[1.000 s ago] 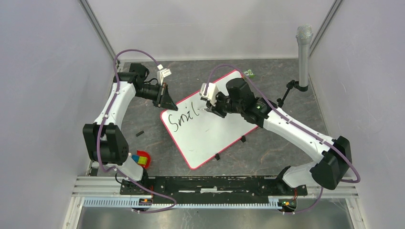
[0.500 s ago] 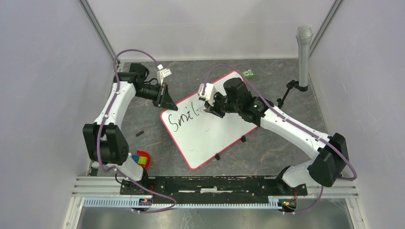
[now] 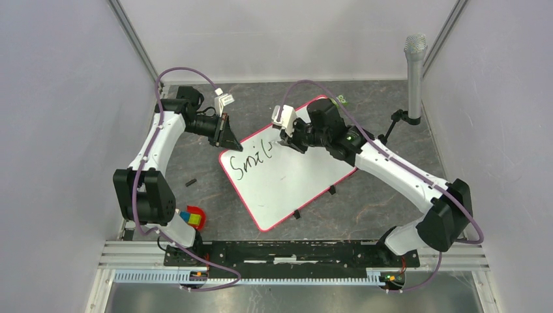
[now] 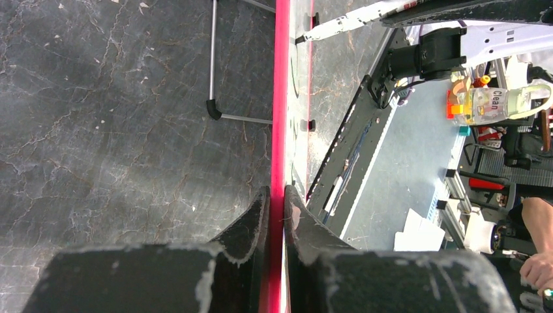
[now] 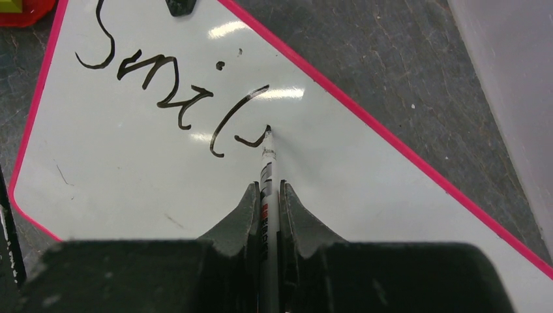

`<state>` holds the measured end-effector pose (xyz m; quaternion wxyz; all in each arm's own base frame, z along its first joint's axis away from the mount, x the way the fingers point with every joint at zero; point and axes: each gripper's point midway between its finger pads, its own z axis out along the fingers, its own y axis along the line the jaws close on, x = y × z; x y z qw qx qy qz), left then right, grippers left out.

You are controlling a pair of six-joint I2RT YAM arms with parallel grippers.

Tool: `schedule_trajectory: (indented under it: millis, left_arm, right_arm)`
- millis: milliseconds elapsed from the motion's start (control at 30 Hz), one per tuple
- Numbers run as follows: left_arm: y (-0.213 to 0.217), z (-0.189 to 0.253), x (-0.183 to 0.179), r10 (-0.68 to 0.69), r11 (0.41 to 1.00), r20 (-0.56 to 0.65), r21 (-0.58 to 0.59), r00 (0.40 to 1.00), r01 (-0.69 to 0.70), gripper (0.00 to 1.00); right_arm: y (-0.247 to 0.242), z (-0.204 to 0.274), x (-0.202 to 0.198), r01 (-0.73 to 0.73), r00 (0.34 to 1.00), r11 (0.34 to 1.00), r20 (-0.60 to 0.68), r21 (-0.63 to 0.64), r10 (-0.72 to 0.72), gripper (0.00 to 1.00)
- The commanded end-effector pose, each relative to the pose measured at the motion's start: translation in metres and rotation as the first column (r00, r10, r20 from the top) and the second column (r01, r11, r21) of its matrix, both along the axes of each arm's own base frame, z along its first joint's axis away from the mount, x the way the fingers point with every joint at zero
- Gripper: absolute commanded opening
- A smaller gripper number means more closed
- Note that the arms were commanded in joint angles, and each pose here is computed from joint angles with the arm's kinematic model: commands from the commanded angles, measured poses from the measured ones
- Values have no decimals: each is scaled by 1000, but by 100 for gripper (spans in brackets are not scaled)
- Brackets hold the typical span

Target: Write a sentence on the whiteboard

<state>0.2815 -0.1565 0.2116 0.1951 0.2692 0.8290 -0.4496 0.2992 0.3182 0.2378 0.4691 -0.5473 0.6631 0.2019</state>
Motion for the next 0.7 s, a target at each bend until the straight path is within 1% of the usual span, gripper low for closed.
schedule_trajectory:
  millis: [0,167,467,667]
  left_arm:
    - [-3,3,-4,-40,999,39,19,998,39,2]
    - [-3,2,-4,-40,999,35,22,999,39,2]
    - [-3,2,-4,-40,999,37,23,999,39,2]
    - [-3,2,-4,-38,999,36,21,999,37,2]
  right_arm:
    - [11,15,14,6,1000,999,30,42,-8,0]
    - [14,6,2,-25,1000,999,4,29,25,0]
    - [-3,-26,-21,-47,998,999,-48,-22,46,0]
    - [-13,-36,-24,-34,998,998,-45,-51,32,0]
